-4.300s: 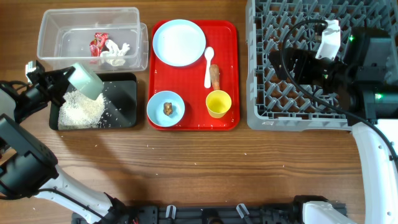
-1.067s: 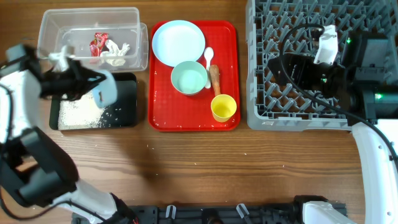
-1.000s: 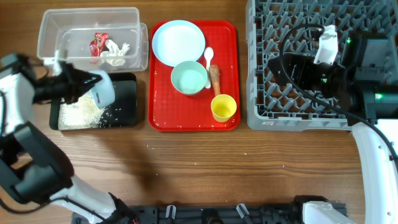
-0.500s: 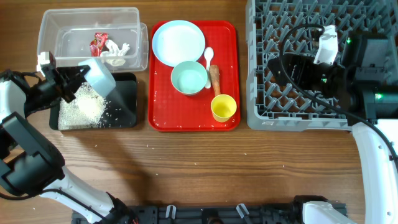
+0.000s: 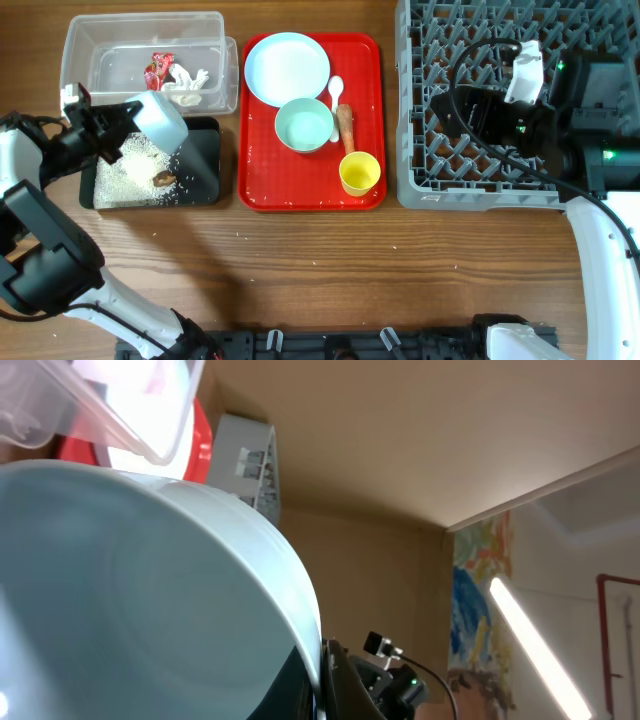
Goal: Sort waste into correct bins and load items into the dishwasher rack
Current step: 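Return the small blue bowl to the red tray with the left gripper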
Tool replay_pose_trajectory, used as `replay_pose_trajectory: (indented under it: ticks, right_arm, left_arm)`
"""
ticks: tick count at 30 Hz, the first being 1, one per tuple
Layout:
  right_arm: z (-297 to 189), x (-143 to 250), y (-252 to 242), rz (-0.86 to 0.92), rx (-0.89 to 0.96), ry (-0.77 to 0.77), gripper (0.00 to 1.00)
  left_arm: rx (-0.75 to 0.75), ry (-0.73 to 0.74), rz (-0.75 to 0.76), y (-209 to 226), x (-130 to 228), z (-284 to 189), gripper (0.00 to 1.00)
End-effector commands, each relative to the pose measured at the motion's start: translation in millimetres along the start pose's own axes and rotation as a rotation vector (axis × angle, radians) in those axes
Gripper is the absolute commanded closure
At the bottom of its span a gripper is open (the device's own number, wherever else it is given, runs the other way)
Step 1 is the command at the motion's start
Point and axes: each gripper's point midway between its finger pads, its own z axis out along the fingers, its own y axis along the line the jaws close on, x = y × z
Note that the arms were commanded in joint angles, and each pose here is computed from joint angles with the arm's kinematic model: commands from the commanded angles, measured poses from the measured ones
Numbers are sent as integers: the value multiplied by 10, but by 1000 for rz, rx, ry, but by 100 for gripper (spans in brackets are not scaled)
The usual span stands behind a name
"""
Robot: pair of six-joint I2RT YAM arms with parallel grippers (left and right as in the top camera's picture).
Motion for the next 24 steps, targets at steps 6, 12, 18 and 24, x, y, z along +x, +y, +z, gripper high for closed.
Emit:
replay_pose_trajectory:
  ticks: [6,12,18,24]
  right_arm:
    - [38,2,27,-22,-15,11,0]
    - [38,-5,7,-22,-3,8,0]
    - [38,-7,4,-23,-1,7,0]
    - [38,-13,-3,-24,3,4,0]
  left_arm:
    - [-533,318,251,537,805,962,96]
    - [-1025,469,447,1192,1308,1388,96]
    - [-1375,414,614,1509,1425,1454,96]
    - [-1337,485,717,1575,1805,1789,74]
